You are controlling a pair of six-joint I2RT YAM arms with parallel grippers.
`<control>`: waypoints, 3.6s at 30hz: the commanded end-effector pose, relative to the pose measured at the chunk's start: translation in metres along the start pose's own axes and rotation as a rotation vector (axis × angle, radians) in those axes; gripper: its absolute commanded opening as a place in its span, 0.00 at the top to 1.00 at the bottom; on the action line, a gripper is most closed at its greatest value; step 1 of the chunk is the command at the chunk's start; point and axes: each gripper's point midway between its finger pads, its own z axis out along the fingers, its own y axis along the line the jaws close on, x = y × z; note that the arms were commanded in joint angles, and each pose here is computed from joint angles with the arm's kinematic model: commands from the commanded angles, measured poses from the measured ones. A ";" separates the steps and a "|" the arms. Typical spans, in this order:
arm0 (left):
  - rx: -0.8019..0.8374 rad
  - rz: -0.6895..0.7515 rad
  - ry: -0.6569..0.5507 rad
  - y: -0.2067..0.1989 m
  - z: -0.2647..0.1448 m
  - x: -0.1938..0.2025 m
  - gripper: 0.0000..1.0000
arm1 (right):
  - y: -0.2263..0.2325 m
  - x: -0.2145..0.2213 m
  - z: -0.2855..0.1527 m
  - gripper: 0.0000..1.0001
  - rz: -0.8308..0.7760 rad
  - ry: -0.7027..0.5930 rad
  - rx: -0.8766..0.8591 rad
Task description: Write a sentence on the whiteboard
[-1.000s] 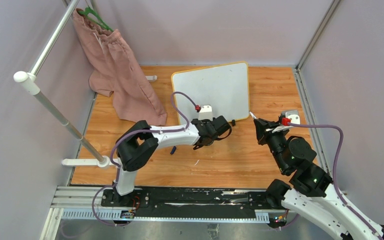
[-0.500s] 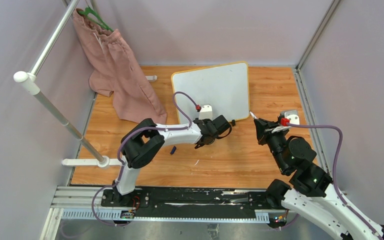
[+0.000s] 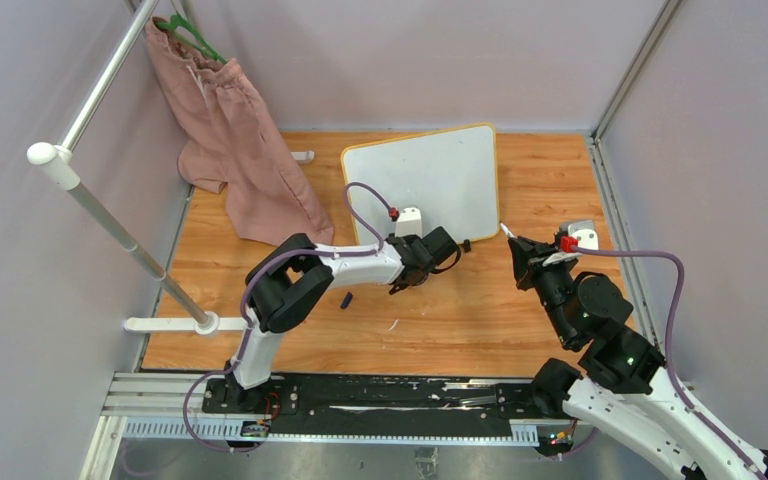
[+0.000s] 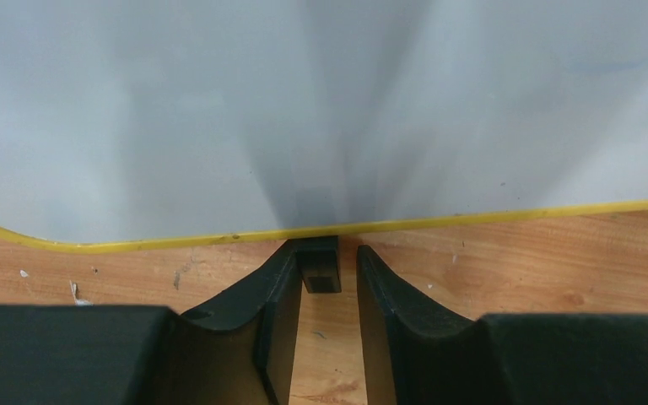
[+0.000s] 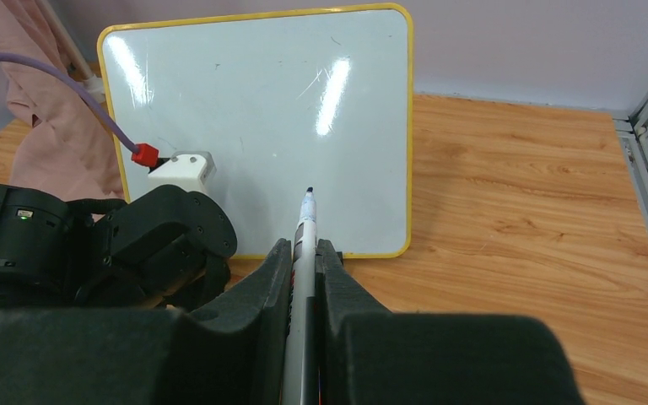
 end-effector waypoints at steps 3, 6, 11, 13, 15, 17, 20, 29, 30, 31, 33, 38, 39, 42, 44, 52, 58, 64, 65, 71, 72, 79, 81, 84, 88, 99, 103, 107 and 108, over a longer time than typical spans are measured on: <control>-0.009 -0.022 -0.043 0.001 0.007 -0.006 0.73 | -0.003 -0.006 0.002 1.00 0.002 -0.018 0.019; -0.008 -0.018 -0.037 0.004 0.006 -0.004 0.80 | -0.002 -0.005 0.002 1.00 0.007 -0.013 0.018; -0.017 -0.012 -0.022 0.020 0.002 0.005 0.95 | 0.001 -0.002 0.004 1.00 0.016 -0.003 0.010; -0.019 -0.016 -0.014 0.028 -0.002 0.008 1.00 | 0.002 0.000 0.005 1.00 0.018 0.004 0.006; -0.021 -0.018 -0.008 0.037 -0.006 0.012 1.00 | 0.004 0.003 0.006 1.00 0.022 0.012 0.002; -0.019 -0.019 -0.003 0.044 -0.010 0.016 1.00 | 0.006 0.006 0.008 1.00 0.025 0.021 -0.004; -0.017 -0.007 0.003 0.054 -0.018 0.023 1.00 | 0.009 0.009 0.010 1.00 0.034 0.032 -0.010; 0.032 0.045 0.058 0.069 -0.041 0.056 1.00 | 0.017 0.023 0.012 1.00 0.073 0.063 -0.031; 0.041 0.051 0.064 0.068 -0.043 0.060 1.00 | 0.018 0.024 0.012 1.00 0.077 0.067 -0.034; 0.057 0.054 0.069 0.066 -0.045 0.062 1.00 | 0.018 0.026 0.012 1.00 0.083 0.071 -0.036; 0.086 0.071 0.078 0.060 -0.048 0.068 1.00 | 0.020 0.030 0.012 1.00 0.094 0.081 -0.040; 0.130 0.109 0.084 0.044 -0.058 0.074 1.00 | 0.022 0.035 0.012 1.00 0.108 0.098 -0.044; 0.133 0.110 0.085 0.043 -0.060 0.076 1.00 | 0.021 0.036 0.011 1.00 0.108 0.101 -0.044; 0.131 0.104 0.093 0.042 -0.064 0.082 1.00 | 0.021 0.037 0.011 1.00 0.109 0.106 -0.041; 0.128 0.097 0.099 0.042 -0.065 0.084 1.00 | 0.021 0.038 0.010 1.00 0.113 0.106 -0.042; 0.154 0.067 0.073 0.043 -0.080 0.067 0.70 | 0.024 0.028 0.009 1.00 0.129 0.096 -0.059; 0.188 0.042 0.069 0.046 -0.095 0.054 0.47 | 0.027 0.019 0.008 1.00 0.126 0.089 -0.081; 0.239 0.053 0.032 0.062 -0.123 0.029 0.28 | 0.031 0.005 0.007 1.00 0.081 0.071 -0.116; 0.256 0.076 0.006 0.066 -0.130 0.020 0.26 | 0.033 0.003 0.007 1.00 0.070 0.074 -0.129; 0.377 0.112 -0.124 0.096 -0.157 -0.053 0.13 | 0.053 0.004 0.013 1.00 0.044 0.121 -0.211; 0.395 0.087 -0.149 0.103 -0.160 -0.068 0.12 | 0.056 0.004 0.014 1.00 0.048 0.123 -0.222; 0.519 -0.053 -0.247 0.157 -0.173 -0.134 0.10 | 0.071 0.000 0.016 1.00 0.048 0.112 -0.291; 0.597 -0.109 -0.244 0.162 -0.171 -0.141 0.10 | 0.075 0.000 0.018 1.00 0.042 0.111 -0.309; 0.741 -0.236 -0.231 0.163 -0.164 -0.154 0.09 | 0.081 0.001 0.020 1.00 0.043 0.109 -0.332; 0.933 -0.273 -0.258 0.144 -0.154 -0.169 0.08 | 0.091 0.002 0.023 1.00 0.060 0.094 -0.372; 0.909 -0.265 -0.512 0.151 -0.123 -0.189 0.00 | 0.117 -0.001 0.032 1.00 0.100 0.059 -0.469; 1.010 -0.237 -0.469 0.139 -0.119 -0.175 0.00 | 0.121 -0.001 0.039 1.00 0.092 0.078 -0.470; 1.103 -0.299 -0.451 0.131 -0.117 -0.165 0.02 | 0.133 0.000 0.048 1.00 0.121 0.099 -0.489; 1.110 -0.316 -0.437 0.130 -0.114 -0.160 0.04 | 0.137 0.002 0.051 1.00 0.137 0.112 -0.495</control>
